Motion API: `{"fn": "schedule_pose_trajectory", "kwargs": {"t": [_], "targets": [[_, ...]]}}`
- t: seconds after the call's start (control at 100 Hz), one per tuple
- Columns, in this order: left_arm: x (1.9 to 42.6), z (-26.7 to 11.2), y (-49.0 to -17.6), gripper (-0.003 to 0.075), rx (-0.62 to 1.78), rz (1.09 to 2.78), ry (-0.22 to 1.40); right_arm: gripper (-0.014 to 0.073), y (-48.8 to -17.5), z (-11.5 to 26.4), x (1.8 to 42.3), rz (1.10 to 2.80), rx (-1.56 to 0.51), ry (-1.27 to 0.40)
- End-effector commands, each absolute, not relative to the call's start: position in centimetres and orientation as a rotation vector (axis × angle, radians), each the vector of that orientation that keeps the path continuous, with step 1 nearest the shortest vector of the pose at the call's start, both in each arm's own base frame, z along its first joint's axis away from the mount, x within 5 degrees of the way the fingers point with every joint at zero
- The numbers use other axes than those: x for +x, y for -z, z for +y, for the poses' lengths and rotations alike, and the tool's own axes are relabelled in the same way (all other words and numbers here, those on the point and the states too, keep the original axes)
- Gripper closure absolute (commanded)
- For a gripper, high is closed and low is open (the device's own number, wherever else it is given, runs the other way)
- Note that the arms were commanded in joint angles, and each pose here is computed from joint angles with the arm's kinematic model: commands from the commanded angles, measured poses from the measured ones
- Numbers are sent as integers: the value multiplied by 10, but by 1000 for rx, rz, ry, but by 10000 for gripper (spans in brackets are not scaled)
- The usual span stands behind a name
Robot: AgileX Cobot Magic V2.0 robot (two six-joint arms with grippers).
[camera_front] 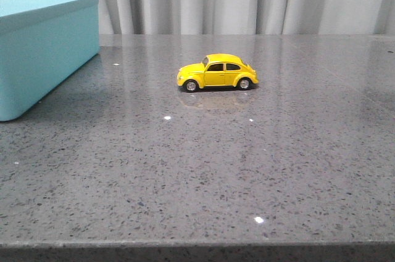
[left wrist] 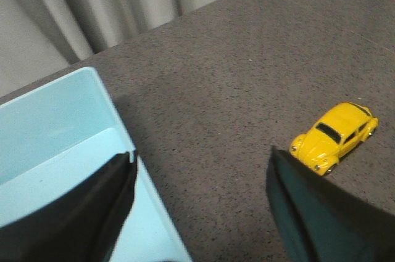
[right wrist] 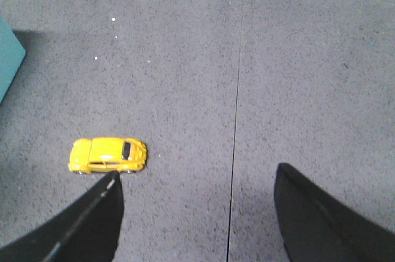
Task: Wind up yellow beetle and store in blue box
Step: 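Lower the left gripper and grasp the beetle across its body, then lift the beetle off the table with the left gripper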
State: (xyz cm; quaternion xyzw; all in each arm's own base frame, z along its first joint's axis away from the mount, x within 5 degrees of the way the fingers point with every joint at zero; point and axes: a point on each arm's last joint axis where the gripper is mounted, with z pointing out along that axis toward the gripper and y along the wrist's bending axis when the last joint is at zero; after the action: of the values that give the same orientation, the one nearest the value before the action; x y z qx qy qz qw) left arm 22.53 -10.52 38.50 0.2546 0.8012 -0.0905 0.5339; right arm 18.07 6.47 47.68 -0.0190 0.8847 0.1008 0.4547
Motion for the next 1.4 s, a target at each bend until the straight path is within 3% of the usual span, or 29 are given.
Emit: {"fn": "schedule_pose_trajectory", "kwargs": {"t": [0.0, 0.35, 0.64, 0.98, 1.39], "targets": [[235, -121, -407, 156, 652, 1820, 227, 78, -481, 58, 169, 2067, -63, -254], [289, -184, -414, 153, 1100, 1827, 131, 78, -474, 51, 151, 2048, -41, -277], [320, -234, -397, 153, 1403, 1809, 198, 78, -476, 51, 148, 2043, -39, -300], [338, -274, -344, 153, 1548, 1838, 229, 78, -476, 51, 148, 2043, -39, -300], [354, -285, -309, 153, 1549, 1899, 233, 78, -475, 51, 148, 2046, -39, -299]]}}
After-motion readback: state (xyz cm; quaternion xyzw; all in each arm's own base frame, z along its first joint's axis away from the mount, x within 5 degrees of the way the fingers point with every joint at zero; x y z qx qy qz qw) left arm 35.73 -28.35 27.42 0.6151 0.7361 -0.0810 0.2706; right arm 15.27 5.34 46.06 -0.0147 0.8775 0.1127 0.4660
